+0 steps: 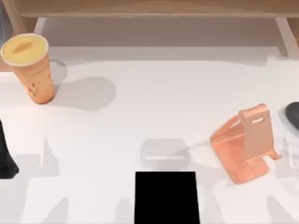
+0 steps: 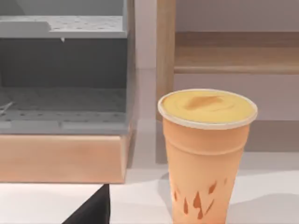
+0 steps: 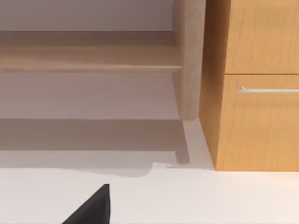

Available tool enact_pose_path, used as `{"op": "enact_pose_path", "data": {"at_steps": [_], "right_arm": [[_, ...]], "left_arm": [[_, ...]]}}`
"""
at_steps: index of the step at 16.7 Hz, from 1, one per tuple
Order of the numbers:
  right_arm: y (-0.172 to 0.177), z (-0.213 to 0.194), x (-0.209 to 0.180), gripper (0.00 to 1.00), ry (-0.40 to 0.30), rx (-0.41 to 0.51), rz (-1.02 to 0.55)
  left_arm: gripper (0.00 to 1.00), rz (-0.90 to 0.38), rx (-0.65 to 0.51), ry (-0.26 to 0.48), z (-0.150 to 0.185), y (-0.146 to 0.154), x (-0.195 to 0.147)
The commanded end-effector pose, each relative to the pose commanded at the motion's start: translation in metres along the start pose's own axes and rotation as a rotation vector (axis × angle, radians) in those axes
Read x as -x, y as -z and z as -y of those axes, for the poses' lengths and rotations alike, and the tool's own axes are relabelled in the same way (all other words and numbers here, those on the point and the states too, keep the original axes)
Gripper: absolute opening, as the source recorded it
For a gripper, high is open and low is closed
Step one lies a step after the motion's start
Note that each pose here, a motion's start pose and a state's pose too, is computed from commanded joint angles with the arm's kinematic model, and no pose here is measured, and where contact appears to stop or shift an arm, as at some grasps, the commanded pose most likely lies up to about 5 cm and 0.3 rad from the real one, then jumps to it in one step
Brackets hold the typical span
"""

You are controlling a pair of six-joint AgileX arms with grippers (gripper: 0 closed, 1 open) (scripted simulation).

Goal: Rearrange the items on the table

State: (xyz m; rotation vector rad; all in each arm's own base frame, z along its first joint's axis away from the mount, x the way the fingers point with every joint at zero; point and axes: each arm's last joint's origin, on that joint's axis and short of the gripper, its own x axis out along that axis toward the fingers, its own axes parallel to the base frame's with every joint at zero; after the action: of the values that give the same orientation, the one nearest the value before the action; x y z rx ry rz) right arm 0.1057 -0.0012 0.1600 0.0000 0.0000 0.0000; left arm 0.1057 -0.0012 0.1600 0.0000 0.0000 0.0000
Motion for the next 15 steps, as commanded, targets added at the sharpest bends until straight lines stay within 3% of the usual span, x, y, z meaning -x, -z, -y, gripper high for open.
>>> {"op": "enact_pose_path", "data": {"at_steps": [7,11,15], "right_arm": [[-0.024,0.0,-0.004,1.0,-0.002,0.046,-0.12],[-0.062,0.0,-0.023,1.0,-0.017,0.126,-0.34],[-0.097,0.0,-0.07,1.0,-0.06,0.22,-0.631]], "left_arm": [[1.0,0.0,0.0,0.0,0.0,0.0,0.0],[1.0,0.0,0.0,0.0,0.0,0.0,0.0],[1.0,0.0,0.0,0.0,0.0,0.0,0.0]]}}
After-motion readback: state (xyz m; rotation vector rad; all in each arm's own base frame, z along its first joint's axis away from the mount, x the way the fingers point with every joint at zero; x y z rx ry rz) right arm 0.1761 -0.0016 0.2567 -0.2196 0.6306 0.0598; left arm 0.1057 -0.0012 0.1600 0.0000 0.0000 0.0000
